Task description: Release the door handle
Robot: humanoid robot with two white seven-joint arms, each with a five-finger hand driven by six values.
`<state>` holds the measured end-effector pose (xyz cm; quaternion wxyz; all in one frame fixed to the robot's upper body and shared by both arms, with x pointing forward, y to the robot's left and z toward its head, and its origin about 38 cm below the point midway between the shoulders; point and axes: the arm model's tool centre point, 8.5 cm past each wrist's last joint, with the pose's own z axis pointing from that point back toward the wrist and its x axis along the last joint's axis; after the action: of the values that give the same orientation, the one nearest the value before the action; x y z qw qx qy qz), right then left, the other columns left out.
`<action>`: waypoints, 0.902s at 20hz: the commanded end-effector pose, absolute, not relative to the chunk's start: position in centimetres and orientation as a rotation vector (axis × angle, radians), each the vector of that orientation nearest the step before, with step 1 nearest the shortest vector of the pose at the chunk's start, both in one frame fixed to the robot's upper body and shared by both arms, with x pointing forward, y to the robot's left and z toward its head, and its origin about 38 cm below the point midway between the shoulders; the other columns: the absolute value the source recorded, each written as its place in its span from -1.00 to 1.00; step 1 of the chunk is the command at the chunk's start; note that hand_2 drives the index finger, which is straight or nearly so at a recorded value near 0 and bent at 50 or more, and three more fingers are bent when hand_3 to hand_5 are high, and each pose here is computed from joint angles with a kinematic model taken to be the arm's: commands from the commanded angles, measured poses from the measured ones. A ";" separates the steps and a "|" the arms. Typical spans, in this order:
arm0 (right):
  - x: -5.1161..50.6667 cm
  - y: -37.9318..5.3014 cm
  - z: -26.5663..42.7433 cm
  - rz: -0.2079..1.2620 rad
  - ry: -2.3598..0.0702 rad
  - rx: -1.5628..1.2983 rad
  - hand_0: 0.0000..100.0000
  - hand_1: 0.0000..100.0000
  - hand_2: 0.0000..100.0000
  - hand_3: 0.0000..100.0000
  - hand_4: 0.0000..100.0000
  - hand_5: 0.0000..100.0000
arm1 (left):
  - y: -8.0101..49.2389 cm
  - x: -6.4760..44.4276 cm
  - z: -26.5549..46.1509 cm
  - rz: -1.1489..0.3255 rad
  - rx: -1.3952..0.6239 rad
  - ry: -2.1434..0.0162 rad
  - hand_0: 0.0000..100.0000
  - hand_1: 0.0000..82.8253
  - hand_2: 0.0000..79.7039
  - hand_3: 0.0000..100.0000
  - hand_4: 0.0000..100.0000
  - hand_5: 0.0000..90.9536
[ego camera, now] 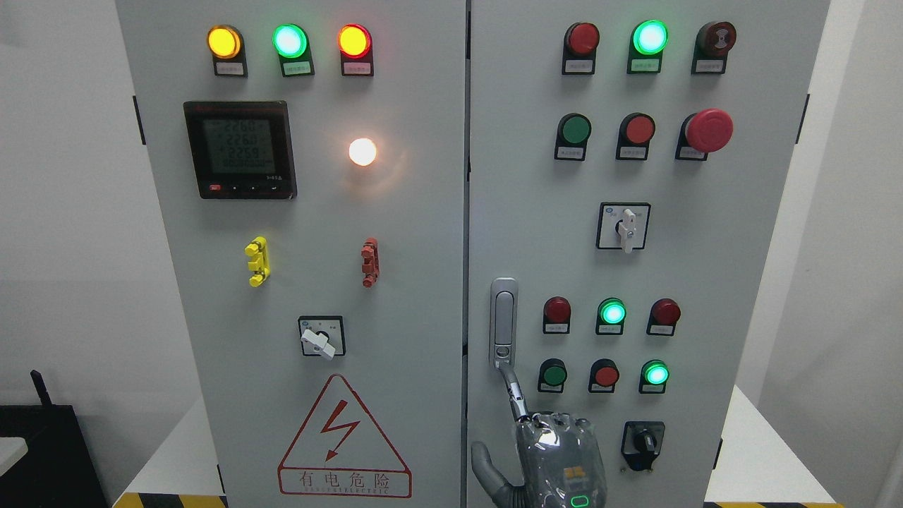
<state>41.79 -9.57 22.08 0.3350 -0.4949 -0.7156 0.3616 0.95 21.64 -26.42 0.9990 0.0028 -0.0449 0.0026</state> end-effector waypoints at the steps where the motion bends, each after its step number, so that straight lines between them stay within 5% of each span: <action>1: 41.8 -9.5 22.0 0.945 -1.866 -1.289 -0.26 -0.29 -0.84 1.00 1.00 0.94 | 21.6 1.2 -26.4 0.003 0.004 -0.083 -0.76 -0.06 -1.00 -1.00 -1.00 -1.00; 18: 41.2 -9.6 23.4 0.894 -1.928 -1.320 -0.26 -0.29 -0.80 1.00 1.00 0.94 | 21.6 1.2 -26.4 0.003 0.004 -0.081 -0.76 -0.06 -1.00 -1.00 -1.00 -1.00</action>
<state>41.52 -9.60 22.72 0.3241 -0.4995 -0.7245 0.3473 0.94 21.64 -26.42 0.9990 0.0030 -0.0449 0.0022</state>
